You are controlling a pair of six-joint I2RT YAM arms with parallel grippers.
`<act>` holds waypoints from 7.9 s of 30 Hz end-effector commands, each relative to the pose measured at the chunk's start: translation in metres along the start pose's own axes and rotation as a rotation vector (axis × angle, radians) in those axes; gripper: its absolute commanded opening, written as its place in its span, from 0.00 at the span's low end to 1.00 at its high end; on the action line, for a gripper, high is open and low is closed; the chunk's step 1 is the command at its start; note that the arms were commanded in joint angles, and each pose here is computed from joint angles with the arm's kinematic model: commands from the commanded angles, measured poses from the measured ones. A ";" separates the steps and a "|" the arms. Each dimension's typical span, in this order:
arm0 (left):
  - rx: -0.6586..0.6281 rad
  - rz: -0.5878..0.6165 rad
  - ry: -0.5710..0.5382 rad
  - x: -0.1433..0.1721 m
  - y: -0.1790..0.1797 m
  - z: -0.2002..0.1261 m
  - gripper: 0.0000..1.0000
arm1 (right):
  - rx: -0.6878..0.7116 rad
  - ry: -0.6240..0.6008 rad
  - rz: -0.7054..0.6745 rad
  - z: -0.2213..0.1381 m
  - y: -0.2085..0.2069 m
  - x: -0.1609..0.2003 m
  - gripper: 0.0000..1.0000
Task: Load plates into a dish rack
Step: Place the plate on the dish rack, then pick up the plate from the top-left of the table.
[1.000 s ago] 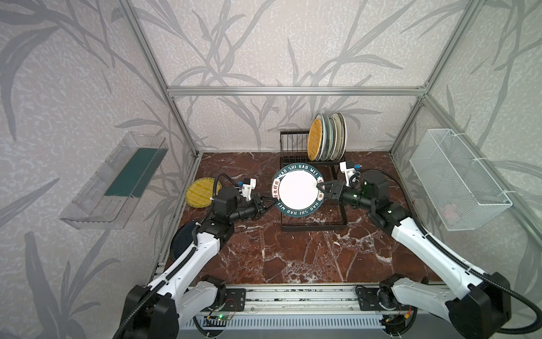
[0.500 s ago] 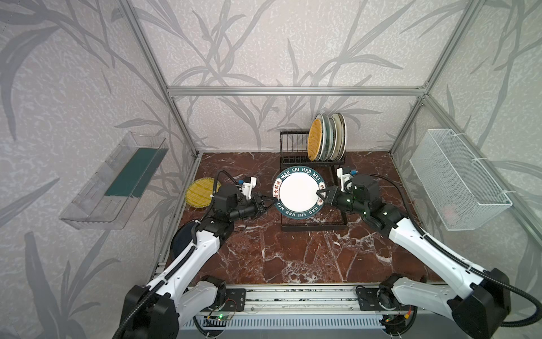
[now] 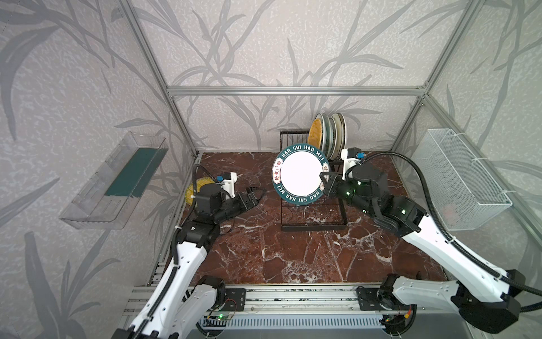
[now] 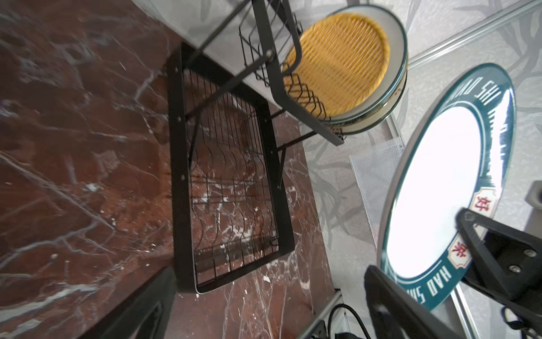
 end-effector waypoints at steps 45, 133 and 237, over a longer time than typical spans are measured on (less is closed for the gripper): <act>0.008 0.247 -0.008 0.045 0.016 -0.038 0.99 | 0.862 -0.358 -0.551 0.144 0.005 -0.115 0.00; 0.026 0.249 0.018 0.051 0.014 -0.039 0.99 | 0.912 -0.206 -0.535 0.184 -0.022 -0.044 0.05; -0.378 -1.045 -0.858 -0.057 0.338 0.021 0.69 | -0.301 0.304 -0.160 -0.009 -0.064 0.084 0.99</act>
Point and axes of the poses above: each gripper's point midway between its finger pads, its own z axis out along the fingers, its own y axis along the line the jaws close on, x = y × z, the point moved 4 cm from there along -z, back along the fingers, and after that the axes turned 2 degrees about z, right-handed, at the moved point
